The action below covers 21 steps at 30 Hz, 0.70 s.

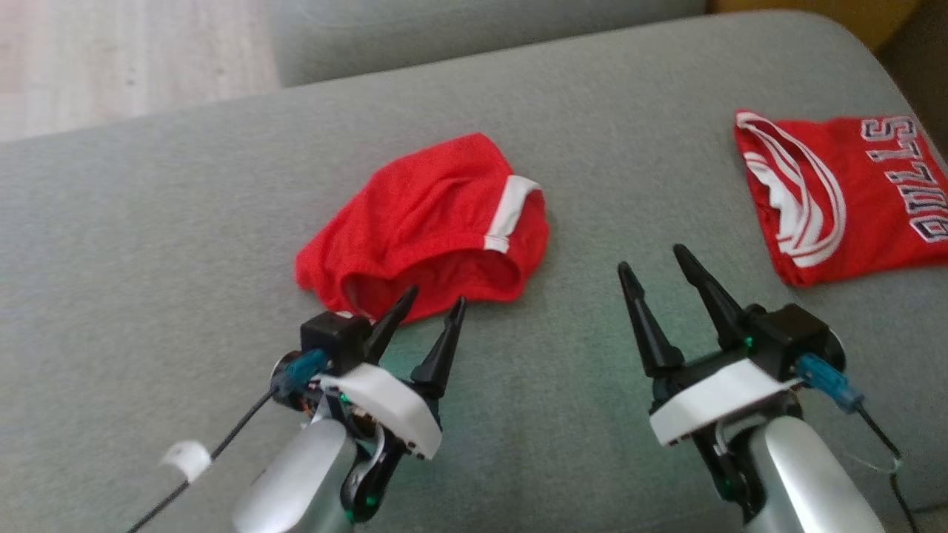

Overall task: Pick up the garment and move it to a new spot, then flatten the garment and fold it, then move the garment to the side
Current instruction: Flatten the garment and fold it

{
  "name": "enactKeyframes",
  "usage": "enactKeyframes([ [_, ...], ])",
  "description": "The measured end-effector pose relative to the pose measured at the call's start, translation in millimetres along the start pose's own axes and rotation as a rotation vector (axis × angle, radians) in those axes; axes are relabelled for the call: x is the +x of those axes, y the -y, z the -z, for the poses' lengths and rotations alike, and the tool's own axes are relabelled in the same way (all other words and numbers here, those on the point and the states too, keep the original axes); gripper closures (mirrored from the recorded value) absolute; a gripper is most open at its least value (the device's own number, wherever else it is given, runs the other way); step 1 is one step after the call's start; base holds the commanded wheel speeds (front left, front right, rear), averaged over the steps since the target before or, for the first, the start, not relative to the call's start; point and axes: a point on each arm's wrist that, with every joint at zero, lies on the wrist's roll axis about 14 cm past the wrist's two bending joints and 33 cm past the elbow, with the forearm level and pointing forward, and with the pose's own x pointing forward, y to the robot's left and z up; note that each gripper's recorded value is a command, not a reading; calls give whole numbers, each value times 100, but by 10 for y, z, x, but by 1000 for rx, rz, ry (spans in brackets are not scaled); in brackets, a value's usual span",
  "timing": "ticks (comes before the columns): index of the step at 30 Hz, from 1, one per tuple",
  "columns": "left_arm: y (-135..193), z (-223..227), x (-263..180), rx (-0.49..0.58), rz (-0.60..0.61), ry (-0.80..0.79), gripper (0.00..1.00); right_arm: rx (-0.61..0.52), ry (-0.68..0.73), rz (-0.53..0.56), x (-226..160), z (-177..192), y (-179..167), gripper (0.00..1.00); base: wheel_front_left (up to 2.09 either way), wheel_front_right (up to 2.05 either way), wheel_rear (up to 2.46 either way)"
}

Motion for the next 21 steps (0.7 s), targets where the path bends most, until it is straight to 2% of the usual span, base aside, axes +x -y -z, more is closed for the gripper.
enactKeyframes([
  [4, 91, 207, 191, -12, 53, -101, 0, 2, 5, 10, 46, 3, 44, 0, 0, 0, 0],
  [9, 274, 162, 468, -72, 119, -115, 0, 14, 3, 35, 53, 49, 112, 0, 0, 0, 0],
  [15, 294, 261, 663, -175, 125, -194, 0, 20, -8, 70, 15, 109, 212, 0, 0, 0, 0],
  [19, 288, 164, 772, -188, 128, -168, 0, 16, -3, 80, 15, 102, 250, 0, 0, 0, 0],
  [20, 286, 112, 799, -183, 130, -153, 13, 15, -3, 80, 19, 100, 254, 0, 0, 0, 0],
  [21, 286, 45, 825, -180, 132, -130, 100, 14, 1, 80, 22, 93, 255, 0, 0, 0, 0],
])
